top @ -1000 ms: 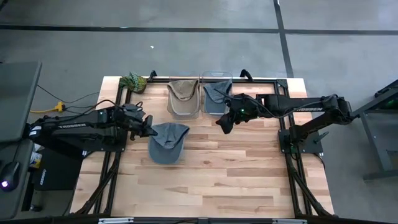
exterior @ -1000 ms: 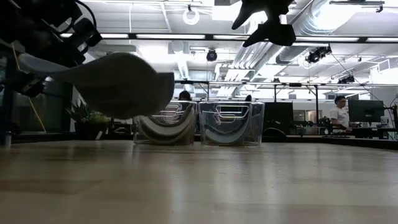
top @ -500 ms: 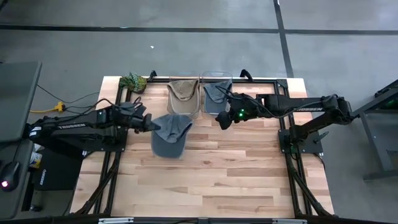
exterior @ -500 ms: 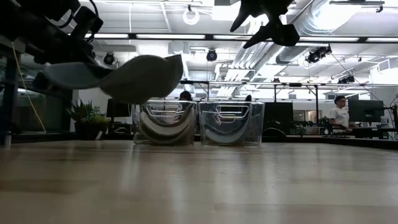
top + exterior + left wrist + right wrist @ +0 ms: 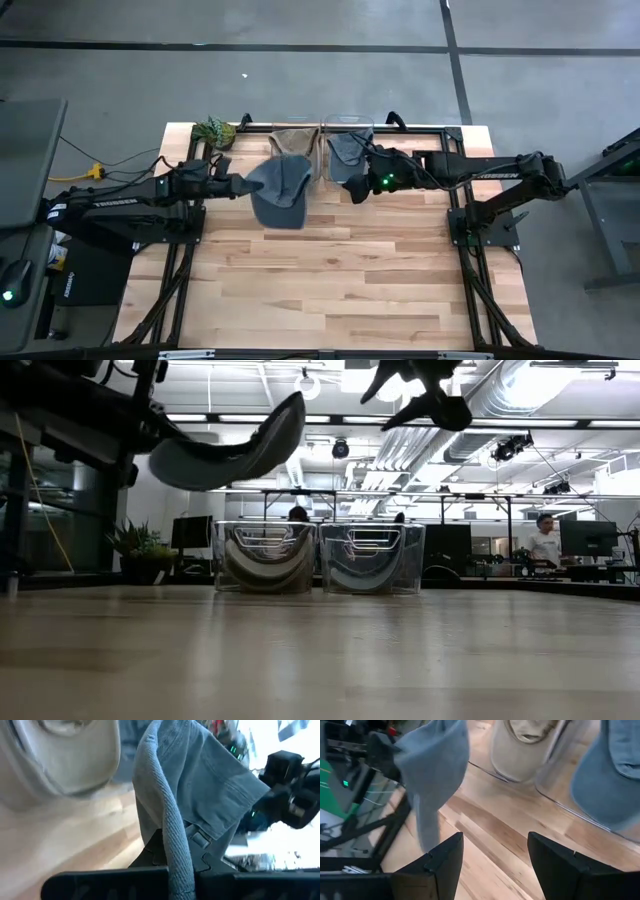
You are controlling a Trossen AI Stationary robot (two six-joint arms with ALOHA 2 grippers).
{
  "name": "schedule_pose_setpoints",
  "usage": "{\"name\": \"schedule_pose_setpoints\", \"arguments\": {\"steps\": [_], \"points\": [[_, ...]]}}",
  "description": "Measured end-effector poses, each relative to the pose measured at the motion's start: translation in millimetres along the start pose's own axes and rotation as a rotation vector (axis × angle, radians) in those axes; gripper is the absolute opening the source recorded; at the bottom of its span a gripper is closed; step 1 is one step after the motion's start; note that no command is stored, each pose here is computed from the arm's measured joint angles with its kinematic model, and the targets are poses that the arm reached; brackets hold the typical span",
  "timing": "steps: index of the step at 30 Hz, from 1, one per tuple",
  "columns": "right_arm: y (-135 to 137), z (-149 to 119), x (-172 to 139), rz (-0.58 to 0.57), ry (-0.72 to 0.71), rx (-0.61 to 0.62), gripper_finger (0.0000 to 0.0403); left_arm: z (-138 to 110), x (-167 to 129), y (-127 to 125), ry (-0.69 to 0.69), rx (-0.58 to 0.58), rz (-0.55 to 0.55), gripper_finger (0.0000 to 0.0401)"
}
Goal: Pick & Place hat
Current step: Put the blue cap into the right transparent bin
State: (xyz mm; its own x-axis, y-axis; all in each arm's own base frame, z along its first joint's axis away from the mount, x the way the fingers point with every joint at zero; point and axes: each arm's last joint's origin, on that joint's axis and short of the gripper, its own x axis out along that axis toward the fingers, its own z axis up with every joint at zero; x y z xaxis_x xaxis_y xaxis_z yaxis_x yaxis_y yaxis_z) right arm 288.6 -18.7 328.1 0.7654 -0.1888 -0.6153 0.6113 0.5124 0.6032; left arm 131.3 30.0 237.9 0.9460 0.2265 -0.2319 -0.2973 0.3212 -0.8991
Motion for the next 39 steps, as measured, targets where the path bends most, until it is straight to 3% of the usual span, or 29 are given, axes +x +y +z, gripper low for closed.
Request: {"name": "schedule_pose_setpoints", "arguments": {"steps": [12, 19, 26, 39], "points": [[3, 4, 0, 0.018, -0.060, -0.033, 0.0219, 3, 2, -3, -0.073, -0.004, -0.016, 0.0000], [11, 7, -1, 0.082, -0.119, -0.097, 0.0259, 7, 14, -9, -0.135, 0.008, -0.049, 0.0000], [17, 12, -2, 0.119, -0.199, -0.142, 0.0296, 14, 30, -21, -0.187, 0.061, 0.037, 0.0000], [17, 12, 17, 0.038, -0.270, -0.220, 0.0299, 32, 59, -57, -0.257, 0.207, 0.182, 0.0000]]}}
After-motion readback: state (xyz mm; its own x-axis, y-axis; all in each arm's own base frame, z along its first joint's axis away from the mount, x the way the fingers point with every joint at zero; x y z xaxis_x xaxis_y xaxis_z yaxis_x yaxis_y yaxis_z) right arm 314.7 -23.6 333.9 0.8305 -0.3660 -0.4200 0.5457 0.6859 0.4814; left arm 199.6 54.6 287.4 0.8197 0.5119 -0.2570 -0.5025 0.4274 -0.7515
